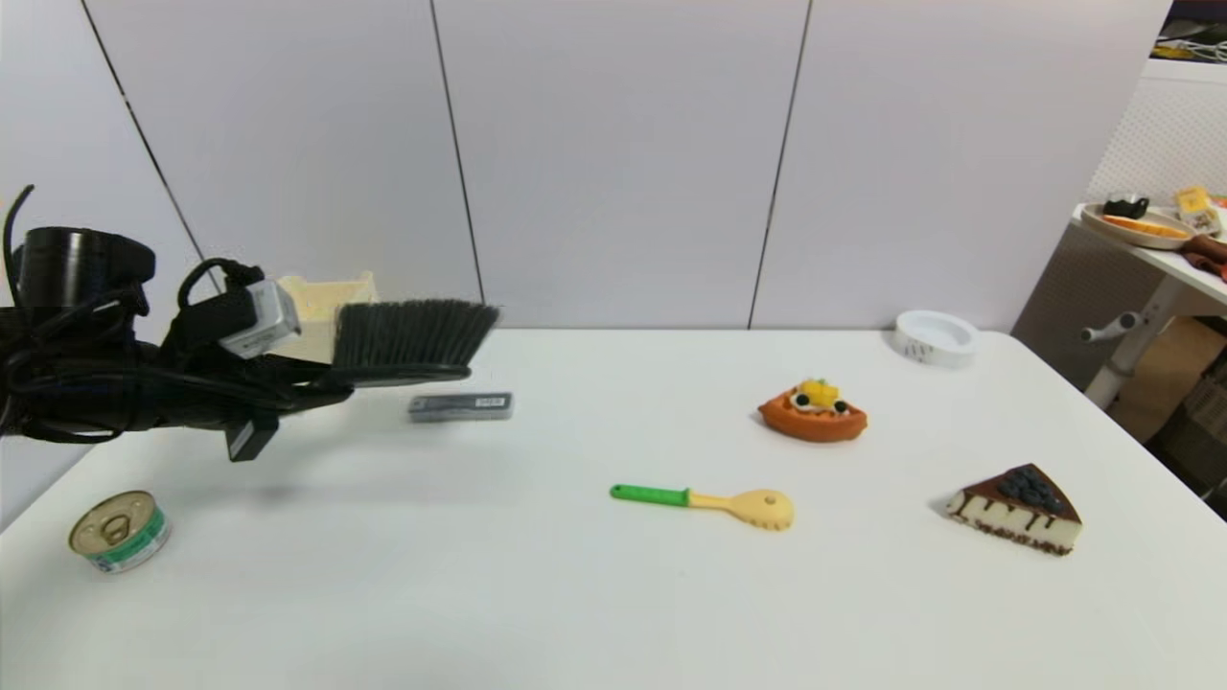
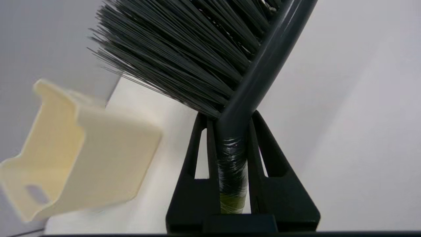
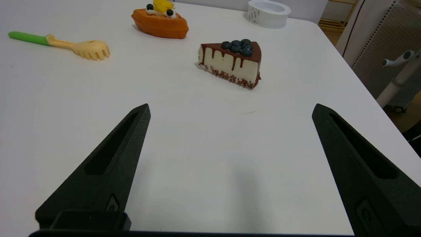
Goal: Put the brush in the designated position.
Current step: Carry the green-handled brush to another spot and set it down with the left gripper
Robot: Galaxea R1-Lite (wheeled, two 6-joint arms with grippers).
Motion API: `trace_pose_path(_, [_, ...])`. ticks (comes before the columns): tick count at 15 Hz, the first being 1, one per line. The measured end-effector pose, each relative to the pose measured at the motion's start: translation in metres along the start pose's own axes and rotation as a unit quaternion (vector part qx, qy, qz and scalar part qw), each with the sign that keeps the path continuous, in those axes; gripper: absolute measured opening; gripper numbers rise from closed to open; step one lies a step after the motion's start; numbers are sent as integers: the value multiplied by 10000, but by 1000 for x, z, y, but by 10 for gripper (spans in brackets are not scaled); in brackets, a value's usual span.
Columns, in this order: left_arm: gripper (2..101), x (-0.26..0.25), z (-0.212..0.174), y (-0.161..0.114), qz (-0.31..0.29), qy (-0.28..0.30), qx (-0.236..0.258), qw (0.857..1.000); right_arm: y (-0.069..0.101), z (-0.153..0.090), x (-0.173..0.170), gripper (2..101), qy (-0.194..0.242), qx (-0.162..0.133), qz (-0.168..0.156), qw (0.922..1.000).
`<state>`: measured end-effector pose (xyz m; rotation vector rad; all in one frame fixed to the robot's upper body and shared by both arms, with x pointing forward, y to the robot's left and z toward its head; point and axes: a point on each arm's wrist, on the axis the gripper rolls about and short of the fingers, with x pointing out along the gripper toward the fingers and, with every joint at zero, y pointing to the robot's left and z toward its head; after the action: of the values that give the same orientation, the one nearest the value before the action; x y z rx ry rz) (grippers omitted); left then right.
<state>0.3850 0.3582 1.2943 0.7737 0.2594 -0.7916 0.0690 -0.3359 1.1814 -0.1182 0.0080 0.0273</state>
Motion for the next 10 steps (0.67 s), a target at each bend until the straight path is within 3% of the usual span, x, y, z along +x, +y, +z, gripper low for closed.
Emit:
trace_pose_path(5, [162,3,-55,45,-31,216,398,9990,0,0,0,973,0,-2,0,10000])
trace_pose_path(10, [162,27,-93,49,-375,342,142,9986,0,0,0,973,0,0,0,10000])
